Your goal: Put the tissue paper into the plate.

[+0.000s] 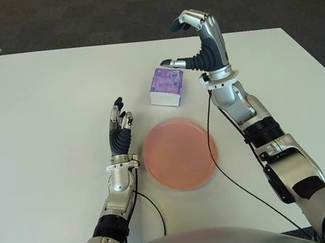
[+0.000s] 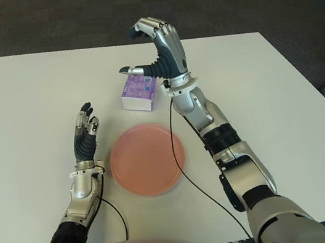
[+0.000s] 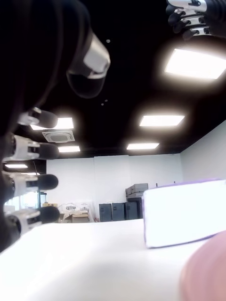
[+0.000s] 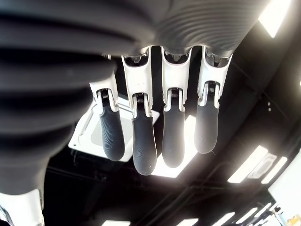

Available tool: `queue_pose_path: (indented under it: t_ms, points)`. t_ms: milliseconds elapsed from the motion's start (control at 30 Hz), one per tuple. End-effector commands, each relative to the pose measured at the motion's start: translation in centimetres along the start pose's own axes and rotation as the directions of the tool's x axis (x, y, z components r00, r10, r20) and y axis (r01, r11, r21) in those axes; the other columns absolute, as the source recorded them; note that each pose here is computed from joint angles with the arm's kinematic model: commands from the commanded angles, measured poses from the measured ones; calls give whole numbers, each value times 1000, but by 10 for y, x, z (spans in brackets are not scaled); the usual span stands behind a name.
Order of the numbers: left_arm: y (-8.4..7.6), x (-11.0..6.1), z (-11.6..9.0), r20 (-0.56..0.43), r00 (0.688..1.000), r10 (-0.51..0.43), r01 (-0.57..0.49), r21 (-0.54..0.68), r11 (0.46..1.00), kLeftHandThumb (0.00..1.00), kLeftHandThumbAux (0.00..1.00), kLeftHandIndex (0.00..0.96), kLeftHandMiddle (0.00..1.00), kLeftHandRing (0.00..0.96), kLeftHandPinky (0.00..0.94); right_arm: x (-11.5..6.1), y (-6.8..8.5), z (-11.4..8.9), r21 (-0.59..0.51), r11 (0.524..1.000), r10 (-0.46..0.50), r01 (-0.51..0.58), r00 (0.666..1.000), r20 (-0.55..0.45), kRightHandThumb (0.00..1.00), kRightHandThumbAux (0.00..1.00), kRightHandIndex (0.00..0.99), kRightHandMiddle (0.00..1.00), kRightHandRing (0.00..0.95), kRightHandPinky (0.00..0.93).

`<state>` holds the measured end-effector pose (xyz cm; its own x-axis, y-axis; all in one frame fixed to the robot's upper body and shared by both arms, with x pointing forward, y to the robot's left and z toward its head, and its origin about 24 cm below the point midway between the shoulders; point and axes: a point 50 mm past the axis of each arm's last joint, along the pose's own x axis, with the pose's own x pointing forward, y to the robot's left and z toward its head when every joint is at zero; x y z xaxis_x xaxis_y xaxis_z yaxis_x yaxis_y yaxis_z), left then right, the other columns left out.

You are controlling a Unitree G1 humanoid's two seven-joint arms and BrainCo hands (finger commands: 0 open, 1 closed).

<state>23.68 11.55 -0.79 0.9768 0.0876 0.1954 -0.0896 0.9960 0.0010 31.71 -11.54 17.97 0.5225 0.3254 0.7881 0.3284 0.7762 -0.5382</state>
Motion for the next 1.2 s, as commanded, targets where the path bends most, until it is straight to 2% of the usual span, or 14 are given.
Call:
queue_pose_path:
  t_ms: [33, 300, 500, 567, 733, 767, 800, 833, 867, 900, 967, 1033, 1167, 1200]
  points:
    - [31, -76, -58, -348, 937, 3, 50, 142, 989, 0, 349, 0, 0, 0, 0, -18, 8, 4, 54, 997, 62, -61, 998, -27, 749, 709, 440, 883, 873, 863]
    - [32, -75, -59, -358, 934, 9, 45, 143, 989, 0, 350, 0, 0, 0, 0, -25, 8, 2, 30, 989, 142, -142, 989, -27, 748, 710, 440, 863, 855, 836]
    - [33, -76, -61, -374, 927, 17, 40, 145, 989, 0, 352, 0, 0, 0, 0, -27, 8, -7, 9, 980, 200, -200, 977, -78, 748, 710, 441, 845, 838, 821]
    - [32, -76, -62, -375, 927, 12, 43, 138, 989, 0, 355, 0, 0, 0, 0, -27, 17, -19, -17, 971, 235, -239, 963, -132, 748, 709, 441, 835, 828, 813]
    - [28, -73, -58, -355, 935, 3, 49, 138, 989, 0, 363, 0, 0, 0, 0, -32, 40, -49, -80, 909, 379, -410, 890, -255, 736, 707, 439, 764, 756, 703]
    - [27, -73, -58, -351, 936, 2, 50, 139, 989, 0, 363, 0, 0, 0, 0, -33, 42, -53, -88, 898, 396, -432, 878, -268, 772, 697, 426, 667, 674, 625]
    - [27, -73, -57, -350, 937, 2, 50, 140, 989, 0, 362, 0, 0, 0, 0, -35, 45, -56, -100, 881, 421, -463, 863, -280, 786, 693, 422, 633, 645, 597]
    - [27, -73, -57, -350, 937, 1, 51, 140, 989, 0, 361, 0, 0, 0, 0, -37, 46, -58, -109, 869, 438, -483, 852, -288, 803, 688, 425, 567, 545, 507]
    - [27, -73, -57, -351, 936, 0, 52, 138, 989, 0, 359, 0, 0, 0, 0, -38, 48, -61, -125, 837, 481, -533, 825, -295, 814, 685, 427, 525, 482, 449]
    - [27, -74, -57, -352, 936, -1, 52, 137, 989, 0, 357, 0, 0, 0, 0, -40, 49, -63, -137, 813, 511, -566, 806, -299, 760, 663, 385, 458, 414, 384]
    - [28, -75, -58, -356, 934, -1, 52, 135, 989, 0, 352, 0, 0, 0, 0, -41, 52, -65, -156, 763, 567, -627, 766, -304, 596, 613, 261, 279, 228, 194]
    - [31, -76, -59, -362, 932, 1, 51, 134, 990, 0, 349, 0, 0, 0, 0, -42, 54, -66, -167, 725, 606, -669, 734, -306, 506, 598, 195, 198, 145, 103]
    - [31, -77, -59, -363, 932, -1, 49, 121, 991, 0, 342, 0, 0, 0, 0, -55, 72, -69, -152, 604, 710, -782, 615, -343, 342, 587, 72, 77, 37, 21]
    - [31, -77, -59, -363, 932, -2, 49, 119, 992, 0, 341, 0, 0, 0, 0, -57, 74, -70, -149, 591, 719, -793, 601, -349, 324, 587, 58, 65, 30, 17]
